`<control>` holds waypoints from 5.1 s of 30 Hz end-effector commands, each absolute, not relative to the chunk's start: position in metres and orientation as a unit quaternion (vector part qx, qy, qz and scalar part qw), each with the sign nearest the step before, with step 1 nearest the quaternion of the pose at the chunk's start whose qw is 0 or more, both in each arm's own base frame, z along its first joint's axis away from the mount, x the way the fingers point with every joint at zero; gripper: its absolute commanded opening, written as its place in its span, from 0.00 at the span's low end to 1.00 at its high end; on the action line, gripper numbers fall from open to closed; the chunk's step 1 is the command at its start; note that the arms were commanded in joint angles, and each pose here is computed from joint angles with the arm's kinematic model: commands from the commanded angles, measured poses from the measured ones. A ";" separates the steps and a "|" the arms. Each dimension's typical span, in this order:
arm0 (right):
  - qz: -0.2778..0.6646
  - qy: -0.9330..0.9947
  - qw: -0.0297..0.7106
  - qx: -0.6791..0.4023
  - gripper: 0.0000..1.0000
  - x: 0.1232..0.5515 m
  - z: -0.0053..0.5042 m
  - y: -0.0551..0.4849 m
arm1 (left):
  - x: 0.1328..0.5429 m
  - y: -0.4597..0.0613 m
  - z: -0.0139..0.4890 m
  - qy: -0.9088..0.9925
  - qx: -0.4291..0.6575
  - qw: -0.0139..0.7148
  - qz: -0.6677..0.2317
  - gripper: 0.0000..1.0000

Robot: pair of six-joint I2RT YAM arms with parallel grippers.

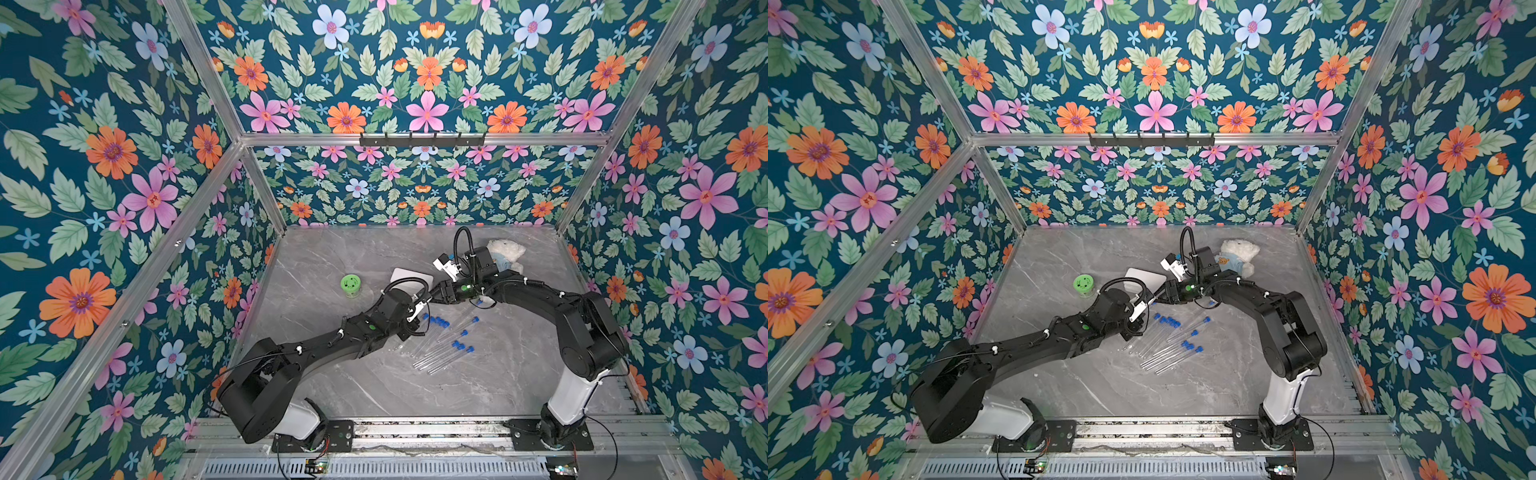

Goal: Remove stoppers from test tubes
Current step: Open the stopper on the test tube, then place the test tube at the center of the board, then place the stopper at the center of the board.

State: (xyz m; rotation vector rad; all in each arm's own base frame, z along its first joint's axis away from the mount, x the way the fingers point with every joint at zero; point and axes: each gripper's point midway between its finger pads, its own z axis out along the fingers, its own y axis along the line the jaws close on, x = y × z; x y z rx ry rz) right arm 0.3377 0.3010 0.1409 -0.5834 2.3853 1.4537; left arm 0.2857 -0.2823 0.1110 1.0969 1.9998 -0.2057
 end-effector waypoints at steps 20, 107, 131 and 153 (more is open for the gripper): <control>0.521 0.813 0.134 -0.223 0.32 0.333 0.144 0.308 | 0.286 -0.285 0.117 0.787 0.441 0.424 -0.082 0.00; 0.363 0.895 0.168 -0.197 0.00 0.353 0.112 0.258 | 0.305 -0.229 0.084 0.843 0.393 0.359 0.079 0.00; 0.179 0.956 0.128 -0.194 0.08 0.368 0.038 0.221 | 0.318 -0.198 0.043 0.907 0.318 0.274 0.039 0.00; 0.120 0.962 0.125 -0.211 0.36 0.368 0.030 0.219 | 0.316 -0.189 0.019 0.921 0.309 0.233 0.044 0.01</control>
